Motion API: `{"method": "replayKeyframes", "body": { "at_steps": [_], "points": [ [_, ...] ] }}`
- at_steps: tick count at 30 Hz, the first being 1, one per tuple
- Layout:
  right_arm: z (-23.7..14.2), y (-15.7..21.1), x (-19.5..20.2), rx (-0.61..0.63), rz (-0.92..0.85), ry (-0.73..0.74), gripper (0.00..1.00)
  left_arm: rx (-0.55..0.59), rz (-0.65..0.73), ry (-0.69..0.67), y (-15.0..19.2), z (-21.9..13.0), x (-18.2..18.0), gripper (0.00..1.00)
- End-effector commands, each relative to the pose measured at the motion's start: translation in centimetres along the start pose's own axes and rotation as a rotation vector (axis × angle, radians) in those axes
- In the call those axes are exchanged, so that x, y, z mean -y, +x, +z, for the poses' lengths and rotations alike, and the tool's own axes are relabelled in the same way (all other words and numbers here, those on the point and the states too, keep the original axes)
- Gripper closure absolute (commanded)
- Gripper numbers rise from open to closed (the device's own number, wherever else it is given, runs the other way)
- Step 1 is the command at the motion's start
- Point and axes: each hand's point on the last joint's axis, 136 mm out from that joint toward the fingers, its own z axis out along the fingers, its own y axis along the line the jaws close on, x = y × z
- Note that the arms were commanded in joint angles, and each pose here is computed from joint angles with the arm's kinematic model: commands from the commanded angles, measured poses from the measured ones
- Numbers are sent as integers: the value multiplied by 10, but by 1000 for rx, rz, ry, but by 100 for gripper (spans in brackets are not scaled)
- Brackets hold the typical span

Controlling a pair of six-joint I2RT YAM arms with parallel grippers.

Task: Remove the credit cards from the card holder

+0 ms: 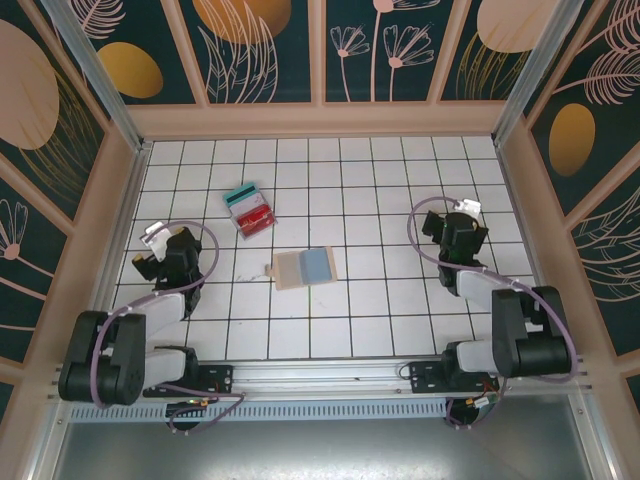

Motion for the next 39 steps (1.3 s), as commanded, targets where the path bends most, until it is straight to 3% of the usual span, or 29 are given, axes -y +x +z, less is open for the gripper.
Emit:
{"method": "replayKeyframes", "body": {
  "at_steps": [1, 8, 13, 17, 29, 33, 39],
  "points": [
    [6, -23, -2, 123, 44, -45, 1, 140, -103, 141, -40, 5, 25, 1],
    [20, -23, -11, 155, 33, -155, 1, 148, -3, 306, -40, 16, 62, 1],
    [8, -21, -23, 184, 11, -284, 1, 207, 23, 444, -33, -4, 71, 1],
    [-9, -16, -20, 269, 12, -307, 1, 225, 19, 447, -31, -5, 70, 1],
    [-9, -14, -21, 260, 8, -290, 1, 222, 26, 451, -31, -5, 71, 1],
    [-9, -14, -21, 260, 8, -291, 1, 201, 92, 553, -25, -9, 90, 1],
    [-9, -13, -21, 257, 8, -291, 1, 198, 97, 562, -25, -10, 92, 1]
  ]
}}
